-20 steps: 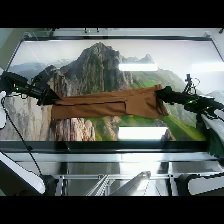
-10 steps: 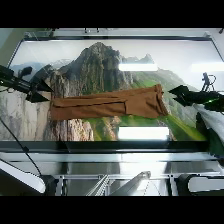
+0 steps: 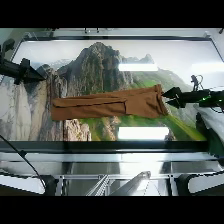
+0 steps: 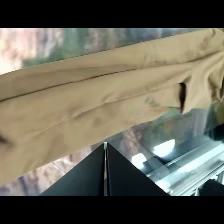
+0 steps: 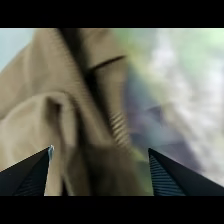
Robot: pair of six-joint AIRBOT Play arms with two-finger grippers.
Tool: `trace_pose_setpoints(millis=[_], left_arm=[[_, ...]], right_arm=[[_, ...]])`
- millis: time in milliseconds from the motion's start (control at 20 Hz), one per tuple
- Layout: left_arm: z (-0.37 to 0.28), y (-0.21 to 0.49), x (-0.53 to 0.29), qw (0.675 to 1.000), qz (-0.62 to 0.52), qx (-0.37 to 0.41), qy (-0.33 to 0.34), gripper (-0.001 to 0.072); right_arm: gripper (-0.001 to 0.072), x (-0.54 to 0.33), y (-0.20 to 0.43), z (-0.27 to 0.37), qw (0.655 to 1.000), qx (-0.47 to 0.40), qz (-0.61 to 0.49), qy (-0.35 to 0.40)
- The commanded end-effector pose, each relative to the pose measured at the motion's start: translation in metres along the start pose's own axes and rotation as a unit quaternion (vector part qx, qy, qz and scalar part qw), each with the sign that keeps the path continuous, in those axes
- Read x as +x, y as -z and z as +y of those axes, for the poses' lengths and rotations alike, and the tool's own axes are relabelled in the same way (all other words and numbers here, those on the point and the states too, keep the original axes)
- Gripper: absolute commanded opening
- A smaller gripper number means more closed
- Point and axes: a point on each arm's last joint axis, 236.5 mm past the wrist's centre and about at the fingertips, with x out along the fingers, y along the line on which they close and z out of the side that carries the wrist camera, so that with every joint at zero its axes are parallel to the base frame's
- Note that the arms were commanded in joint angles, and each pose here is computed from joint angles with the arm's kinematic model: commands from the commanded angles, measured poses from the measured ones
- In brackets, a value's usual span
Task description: Fold the shirts.
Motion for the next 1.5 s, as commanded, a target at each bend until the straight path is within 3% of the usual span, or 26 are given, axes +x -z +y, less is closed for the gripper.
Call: trace_pose_setpoints(millis=[0,150,200,300,350,650,950,1450], left_arm=[[-0.032,0.006,0.013,0.999,0.016,0.039,0.004,0.0018],[-0.06,0.013,0.035,0.997,0.038,0.07,0.011,0.0017],[-0.069,0.012,0.043,0.996,0.036,0.08,0.012,0.0016],[-0.091,0.008,0.066,0.994,0.031,0.104,0.015,0.0016],[-0.099,0.01,0.081,0.993,0.04,0.113,0.018,0.0016],[-0.122,0.066,0.229,0.975,0.173,0.138,0.03,0.0017],[-0.096,0.133,0.323,0.952,0.276,0.126,-0.026,0.0016],[-0.131,0.132,0.359,0.966,0.228,0.12,-0.003,0.002]], right_arm=[[0.0694,0.028,0.014,0.014,0.999,0.002,0.035,-0.018],[0.0689,0.043,0.023,0.028,0.998,-0.014,0.053,-0.023],[0.0608,0.045,0.025,0.035,0.998,-0.016,0.055,-0.032],[0.0055,0.044,0.028,0.054,0.995,-0.022,0.059,-0.071],[0.0014,0.041,0.028,0.062,0.994,-0.019,0.061,-0.088],[0.0015,-0.004,0.037,0.095,0.986,-0.038,0.079,-0.139],[0.0015,-0.054,0.038,0.102,0.981,-0.036,0.08,-0.172],[0.0015,-0.103,0.053,0.128,0.958,-0.036,0.108,-0.264]])
